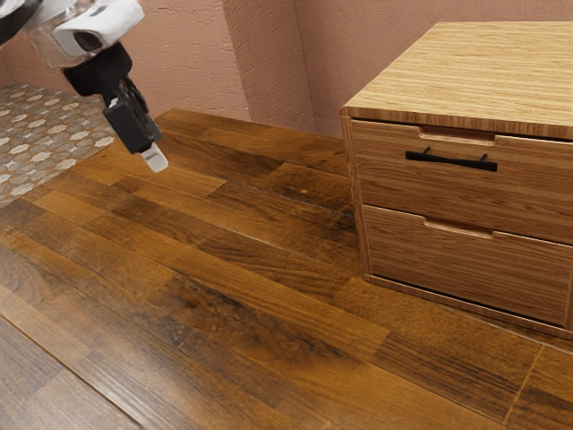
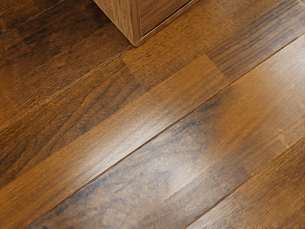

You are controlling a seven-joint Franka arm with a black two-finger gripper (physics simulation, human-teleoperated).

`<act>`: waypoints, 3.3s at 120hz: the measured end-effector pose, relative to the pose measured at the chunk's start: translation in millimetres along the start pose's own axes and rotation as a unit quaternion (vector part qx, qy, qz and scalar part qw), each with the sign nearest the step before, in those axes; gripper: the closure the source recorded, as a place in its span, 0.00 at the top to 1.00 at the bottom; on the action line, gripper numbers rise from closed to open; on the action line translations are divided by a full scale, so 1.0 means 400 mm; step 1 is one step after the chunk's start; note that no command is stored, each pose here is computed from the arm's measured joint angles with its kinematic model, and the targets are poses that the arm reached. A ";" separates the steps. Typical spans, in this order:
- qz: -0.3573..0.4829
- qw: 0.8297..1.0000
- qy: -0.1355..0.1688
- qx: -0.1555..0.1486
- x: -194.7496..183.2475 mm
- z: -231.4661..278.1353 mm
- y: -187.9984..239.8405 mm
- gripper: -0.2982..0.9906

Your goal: Pull the drawer handle with one arm to open the drawer

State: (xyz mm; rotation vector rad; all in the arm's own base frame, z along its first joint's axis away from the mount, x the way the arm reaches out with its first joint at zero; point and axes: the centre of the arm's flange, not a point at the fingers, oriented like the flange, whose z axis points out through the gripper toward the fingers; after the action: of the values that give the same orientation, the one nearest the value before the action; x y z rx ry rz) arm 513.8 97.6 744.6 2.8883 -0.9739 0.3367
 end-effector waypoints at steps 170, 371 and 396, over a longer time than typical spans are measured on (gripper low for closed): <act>0.602 0.788 0.017 0.131 0.193 0.081 0.303 0.77; 0.657 0.746 -0.003 0.111 0.319 0.016 0.799 0.77; 0.616 0.780 -0.001 0.109 0.363 0.063 0.700 0.77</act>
State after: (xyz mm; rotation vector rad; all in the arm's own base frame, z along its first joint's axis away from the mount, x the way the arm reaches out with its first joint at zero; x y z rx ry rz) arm 461.3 -214.3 753.7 1.8790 -2.8214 0.4941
